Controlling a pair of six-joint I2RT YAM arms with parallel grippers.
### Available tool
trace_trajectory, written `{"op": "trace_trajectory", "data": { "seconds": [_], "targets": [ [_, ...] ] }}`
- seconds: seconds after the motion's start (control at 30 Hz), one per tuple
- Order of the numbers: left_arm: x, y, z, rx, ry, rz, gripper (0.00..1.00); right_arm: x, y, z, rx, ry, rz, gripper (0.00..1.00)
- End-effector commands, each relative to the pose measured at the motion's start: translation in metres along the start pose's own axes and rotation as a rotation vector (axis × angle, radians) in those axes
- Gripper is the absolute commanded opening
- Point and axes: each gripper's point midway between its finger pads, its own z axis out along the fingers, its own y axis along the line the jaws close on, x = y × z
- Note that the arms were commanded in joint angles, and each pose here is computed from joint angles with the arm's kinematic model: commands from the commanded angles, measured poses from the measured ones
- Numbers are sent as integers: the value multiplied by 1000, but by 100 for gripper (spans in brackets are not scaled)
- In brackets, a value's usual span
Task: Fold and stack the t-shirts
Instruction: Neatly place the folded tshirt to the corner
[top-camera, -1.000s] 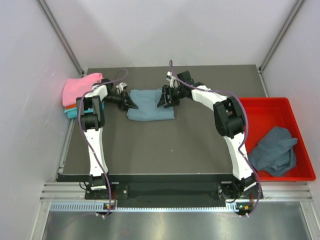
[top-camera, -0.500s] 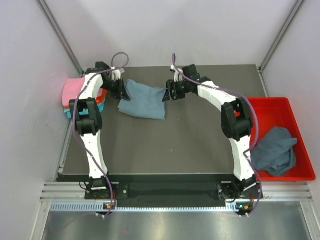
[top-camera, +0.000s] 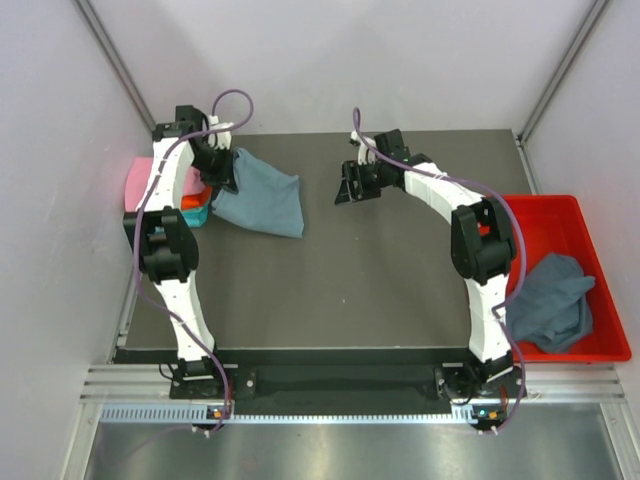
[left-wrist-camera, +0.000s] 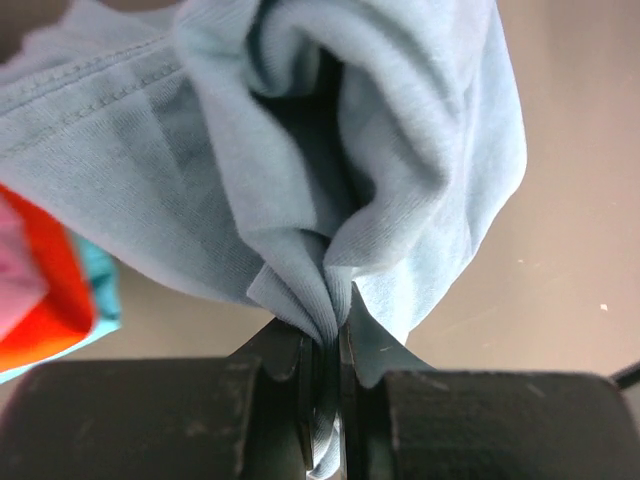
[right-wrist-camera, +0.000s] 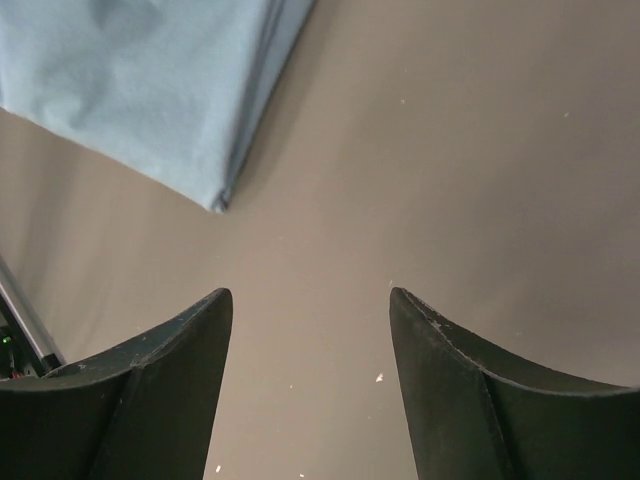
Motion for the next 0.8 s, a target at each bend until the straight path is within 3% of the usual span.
{"op": "trace_trajectory", "data": {
  "seconds": [0.0, 0.3, 0.77],
  "targets": [
    [-34, 4, -56, -109, -139, 104, 0, -24, 20, -22, -14, -71, -66, 64],
    [-82, 28, -101, -285, -300, 155, 0, -26, 23, -26, -19, -81, -73, 64],
    [-111, 53, -158, -438, -444, 159, 0, -24, 23, -25, -24, -81, -66, 65]
  ]
}}
